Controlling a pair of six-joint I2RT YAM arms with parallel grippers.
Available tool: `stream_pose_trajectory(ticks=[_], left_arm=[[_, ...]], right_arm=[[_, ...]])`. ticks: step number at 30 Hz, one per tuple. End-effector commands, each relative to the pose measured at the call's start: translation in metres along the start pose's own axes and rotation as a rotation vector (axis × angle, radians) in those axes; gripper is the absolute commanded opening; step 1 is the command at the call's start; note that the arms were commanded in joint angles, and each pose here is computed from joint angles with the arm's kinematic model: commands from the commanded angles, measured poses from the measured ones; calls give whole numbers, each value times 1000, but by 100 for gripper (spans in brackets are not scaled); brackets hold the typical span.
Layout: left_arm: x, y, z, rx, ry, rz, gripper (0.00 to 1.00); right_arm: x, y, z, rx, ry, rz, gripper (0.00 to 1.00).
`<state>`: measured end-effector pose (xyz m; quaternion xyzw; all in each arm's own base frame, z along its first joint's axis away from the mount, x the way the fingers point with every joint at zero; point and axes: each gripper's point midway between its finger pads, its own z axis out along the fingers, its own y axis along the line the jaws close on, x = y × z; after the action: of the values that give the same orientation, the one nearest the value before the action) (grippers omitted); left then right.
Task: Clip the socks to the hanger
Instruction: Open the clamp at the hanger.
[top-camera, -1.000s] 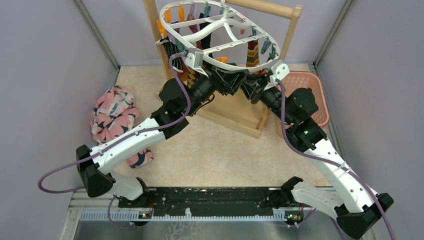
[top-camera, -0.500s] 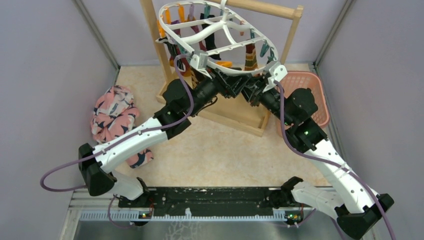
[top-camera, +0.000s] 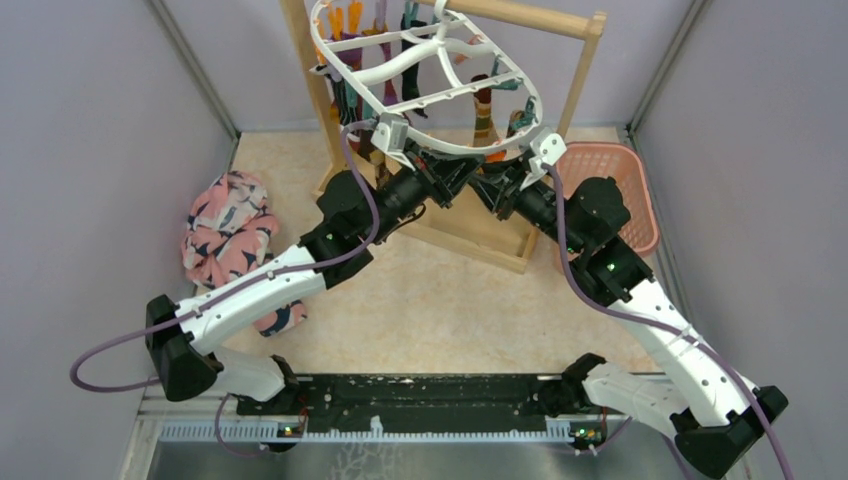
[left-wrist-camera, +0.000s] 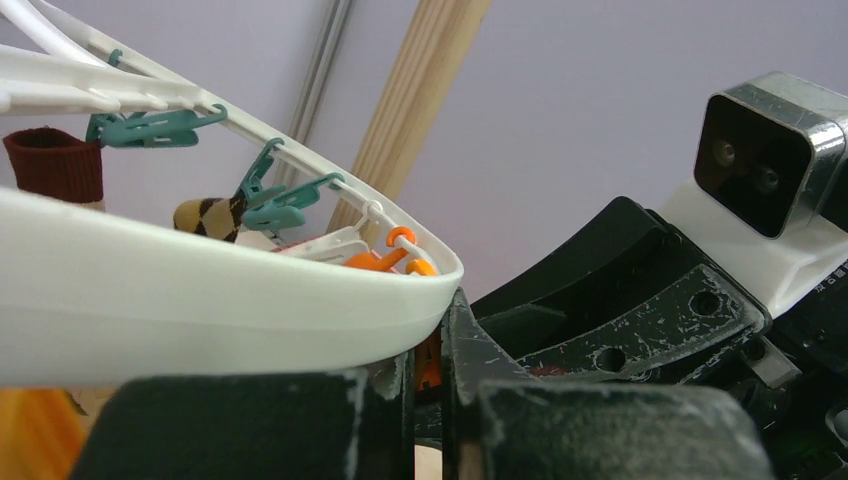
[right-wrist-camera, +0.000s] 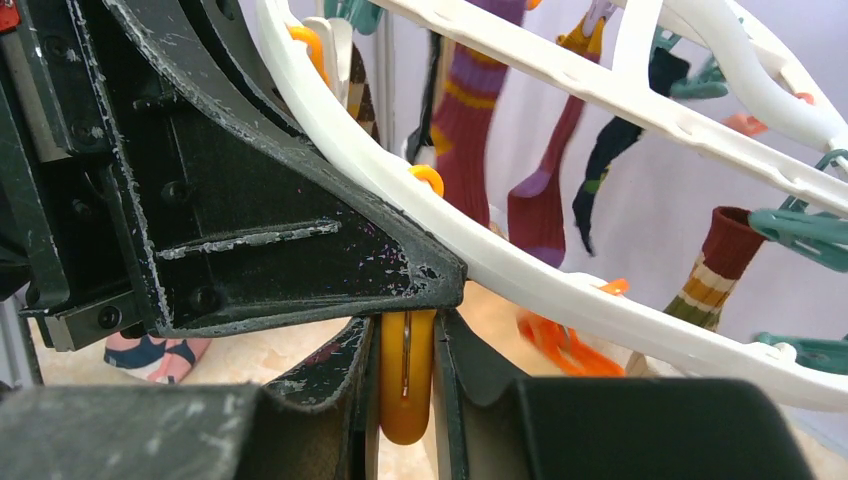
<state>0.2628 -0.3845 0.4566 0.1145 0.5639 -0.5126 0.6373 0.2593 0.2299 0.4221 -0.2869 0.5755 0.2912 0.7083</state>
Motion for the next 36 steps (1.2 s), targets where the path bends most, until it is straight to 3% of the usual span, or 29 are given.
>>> stream_pose_trajectory(ticks=[1, 9, 13, 18, 25, 33, 36], left_arm=[[-3, 4, -6, -28, -3, -2, 0], [-4, 3, -5, -22, -6, 1, 0], [-6, 2, -5, -19, -11, 6, 0], [-12, -2, -5, -10, -20, 12, 0], [-12, -3, -4, -3, -18, 15, 0], [-7, -4, -1, 10, -10, 9, 0], [-4, -3, -2, 10, -2, 7, 0]], right_arm=[[-36, 0, -3, -1, -116, -52, 0], [-35, -1, -3, 6, -105, -50, 1], [-36, -4, -9, 32, -104, -51, 36], [-30, -12, -34, 103, -78, -73, 53], [-27, -18, -75, 184, -40, -97, 59], [-21, -25, -85, 232, -2, -90, 60], [-13, -60, -93, 458, 49, -19, 57]])
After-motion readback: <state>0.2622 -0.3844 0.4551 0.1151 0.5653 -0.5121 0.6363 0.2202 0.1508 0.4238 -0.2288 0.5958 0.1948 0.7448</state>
